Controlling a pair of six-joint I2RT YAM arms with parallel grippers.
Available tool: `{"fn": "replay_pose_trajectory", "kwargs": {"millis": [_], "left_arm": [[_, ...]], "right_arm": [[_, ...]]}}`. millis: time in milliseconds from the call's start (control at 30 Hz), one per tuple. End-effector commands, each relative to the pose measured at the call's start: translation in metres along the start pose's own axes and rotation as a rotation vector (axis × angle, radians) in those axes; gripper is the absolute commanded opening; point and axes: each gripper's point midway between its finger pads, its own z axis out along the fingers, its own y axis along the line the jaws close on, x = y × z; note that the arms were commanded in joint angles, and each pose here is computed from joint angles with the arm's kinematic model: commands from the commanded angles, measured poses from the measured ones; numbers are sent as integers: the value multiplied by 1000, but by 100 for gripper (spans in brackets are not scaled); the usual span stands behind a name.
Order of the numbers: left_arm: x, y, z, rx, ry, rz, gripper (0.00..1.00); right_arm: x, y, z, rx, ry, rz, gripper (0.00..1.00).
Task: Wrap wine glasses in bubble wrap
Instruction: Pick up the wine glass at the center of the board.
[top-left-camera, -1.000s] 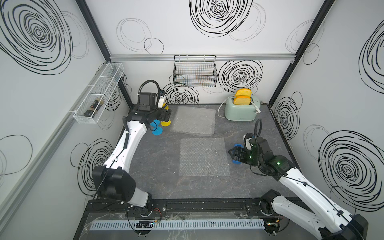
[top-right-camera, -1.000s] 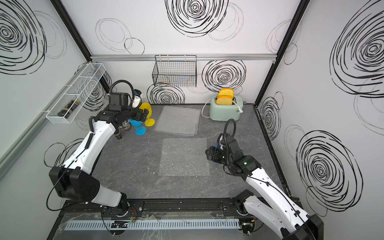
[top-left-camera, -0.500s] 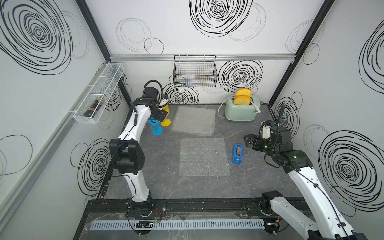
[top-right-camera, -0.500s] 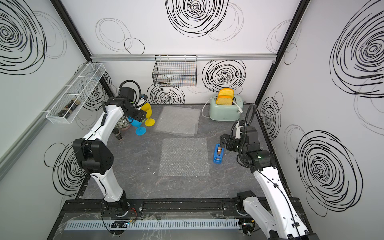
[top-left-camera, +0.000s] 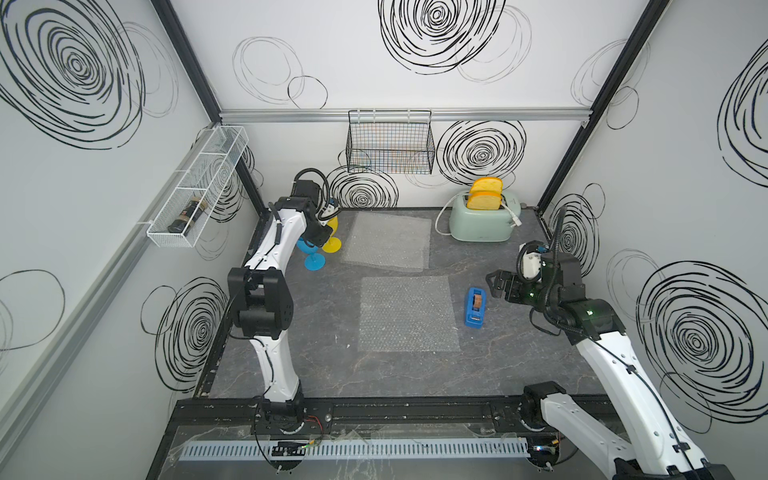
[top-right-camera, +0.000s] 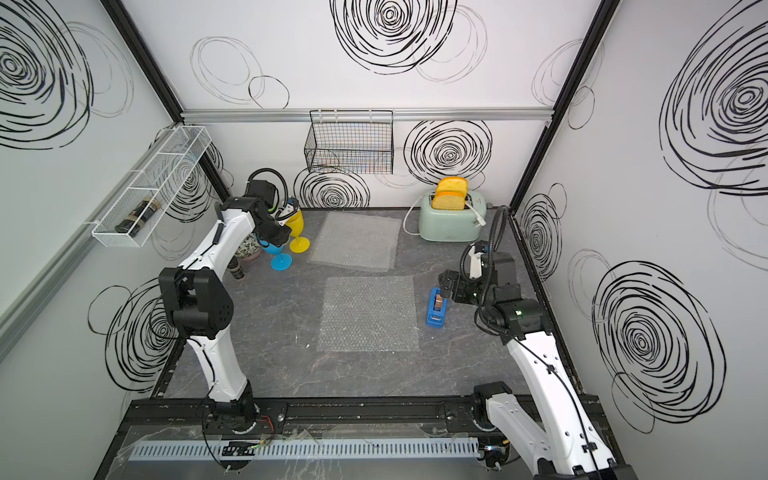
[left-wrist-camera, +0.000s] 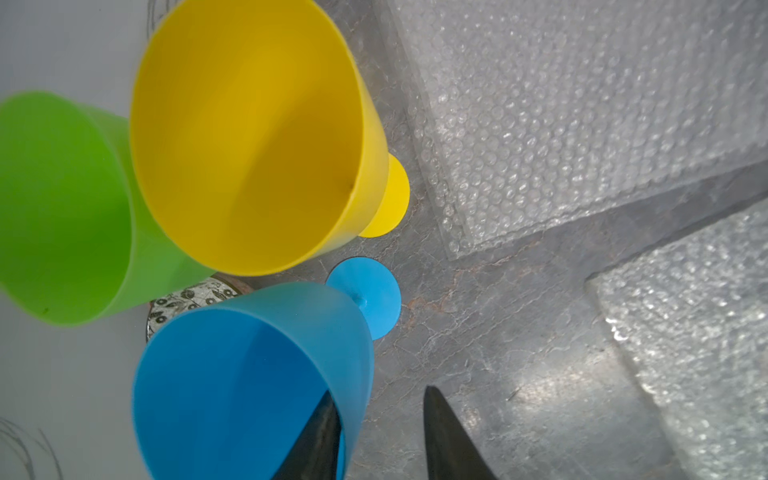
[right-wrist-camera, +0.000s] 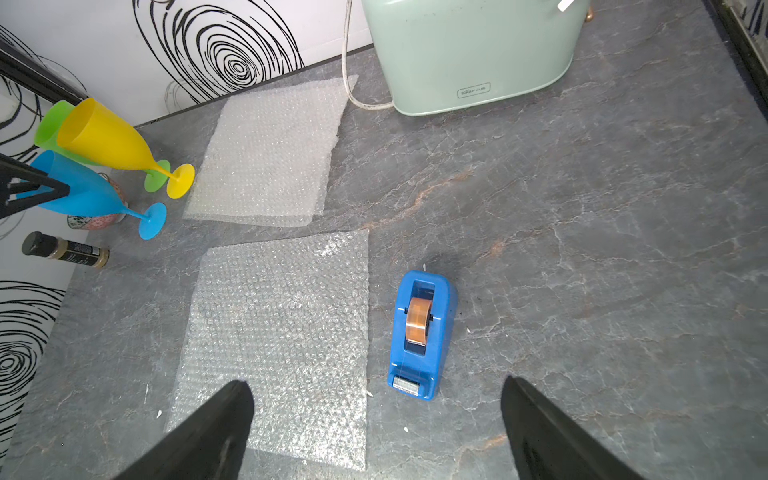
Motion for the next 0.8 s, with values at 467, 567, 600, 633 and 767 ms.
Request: {"fn": "replay_pose_trajectory", "kwargs": {"millis": [467,567,600,633,767], "left_arm": [[57,-90,-72,259,12,72,0],[54,-124,-102,398,-51,114,0],[53,-136,-112,443,-73,137,0],[51,-148,-121,481,-98,163,0],[41,-185,-151,566,-213,280,0]], "right_arm": [[-16,30,-9,-142,-34,-76,99],[-19,53,-14,-245,-78,-137,98],[-20,60,-15,-268,-95,-162,97],[-21,70,-17,-295,-118,-201,96],[-16,109,-23,-395,-184,-367,95]]}}
